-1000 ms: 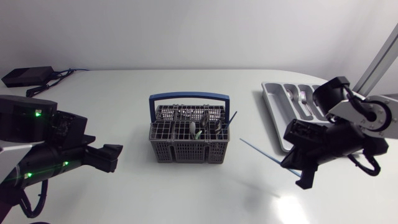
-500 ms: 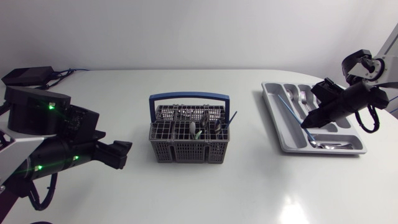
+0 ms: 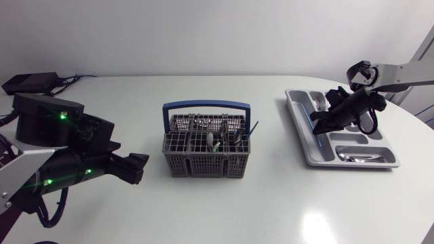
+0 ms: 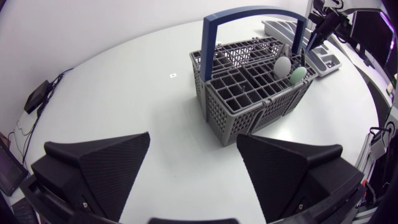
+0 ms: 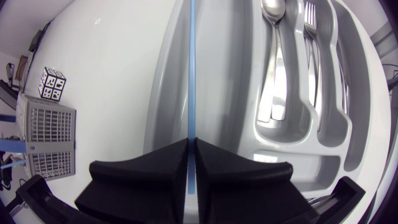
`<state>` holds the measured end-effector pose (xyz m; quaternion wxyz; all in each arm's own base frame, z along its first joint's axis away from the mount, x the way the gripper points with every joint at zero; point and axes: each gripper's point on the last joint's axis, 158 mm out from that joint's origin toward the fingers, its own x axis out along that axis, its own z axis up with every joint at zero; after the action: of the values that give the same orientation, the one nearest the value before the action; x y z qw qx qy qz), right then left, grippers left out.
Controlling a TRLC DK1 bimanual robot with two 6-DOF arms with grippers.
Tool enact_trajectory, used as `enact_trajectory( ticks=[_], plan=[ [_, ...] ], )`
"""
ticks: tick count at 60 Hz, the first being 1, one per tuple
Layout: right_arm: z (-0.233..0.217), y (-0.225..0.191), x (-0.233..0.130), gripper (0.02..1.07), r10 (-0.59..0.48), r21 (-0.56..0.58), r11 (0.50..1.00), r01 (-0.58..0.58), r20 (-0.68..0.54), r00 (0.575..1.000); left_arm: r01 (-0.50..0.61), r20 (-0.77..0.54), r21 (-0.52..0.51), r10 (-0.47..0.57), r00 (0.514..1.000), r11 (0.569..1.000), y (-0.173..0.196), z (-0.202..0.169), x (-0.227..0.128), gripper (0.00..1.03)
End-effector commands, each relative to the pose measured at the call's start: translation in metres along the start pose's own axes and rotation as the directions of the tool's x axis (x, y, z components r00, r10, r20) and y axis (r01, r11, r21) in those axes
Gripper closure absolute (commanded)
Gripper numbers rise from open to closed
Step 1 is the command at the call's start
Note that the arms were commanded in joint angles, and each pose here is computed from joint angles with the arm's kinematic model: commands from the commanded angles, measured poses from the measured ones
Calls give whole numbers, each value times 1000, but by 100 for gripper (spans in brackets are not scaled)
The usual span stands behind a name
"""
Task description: Transfer all utensils from the basket to the drawer tray.
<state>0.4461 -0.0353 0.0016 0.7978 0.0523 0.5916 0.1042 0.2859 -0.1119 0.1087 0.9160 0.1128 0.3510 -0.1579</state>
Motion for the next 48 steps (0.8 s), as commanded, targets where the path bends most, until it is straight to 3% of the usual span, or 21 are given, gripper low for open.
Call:
enact_trajectory(
  ticks=[1, 5, 6, 7, 13, 18, 19, 21, 27, 36, 40, 48],
  plan=[
    [1, 2, 11, 100, 13, 64, 998, -12, -15, 1000, 4, 20, 0, -4, 1000, 1000, -2, 10, -1, 6],
    [1, 2, 12, 91, 13, 86, 996, -12, -17, 1000, 4, 22, -1, -4, 1000, 1000, -2, 10, -2, 6],
    [1, 1, 14, 79, 14, 107, 994, -12, -20, 1000, 5, 21, 1, -5, 1000, 1000, -3, 9, -2, 6],
    [1, 1, 14, 75, 14, 109, 994, -12, -21, 1000, 5, 21, -1, -5, 1000, 1000, -3, 9, -2, 6],
    [3, 8, 13, 72, 51, 115, 992, -50, -12, 999, 8, 21, 1, -8, 1000, 1000, -3, 9, -2, 6],
    [5, 11, 6, 34, 55, 106, 993, -55, 8, 998, 7, 24, 1, -8, 1000, 1000, -3, 9, -3, 6],
    [6, 12, 4, 17, 53, 103, 993, -54, 17, 998, 7, 25, 1, -7, 1000, 1000, -3, 9, -3, 6],
    [7, 15, -1, 6, 50, 93, 994, -53, 31, 998, 7, 25, 1, -7, 1000, 1000, -3, 9, -3, 6],
    [18, 30, -28, 6, 52, 18, 998, -55, 139, 989, 7, 30, 0, -7, 1000, 1000, -3, 9, -5, 6],
    [24, 80, -77, 7, 125, -177, 982, -70, 319, 939, 7, 47, 3, -7, 999, 1000, -3, 14, -5, 6],
    [15, 104, -94, 7, 197, -264, 959, -104, 355, 914, 11, 53, 8, -12, 999, 1000, -5, 16, -5, 6],
    [1, 134, -109, 7, 241, -353, 932, -87, 421, 875, 22, 67, 20, -23, 997, 1000, -10, 22, -3, 6]
  ],
)
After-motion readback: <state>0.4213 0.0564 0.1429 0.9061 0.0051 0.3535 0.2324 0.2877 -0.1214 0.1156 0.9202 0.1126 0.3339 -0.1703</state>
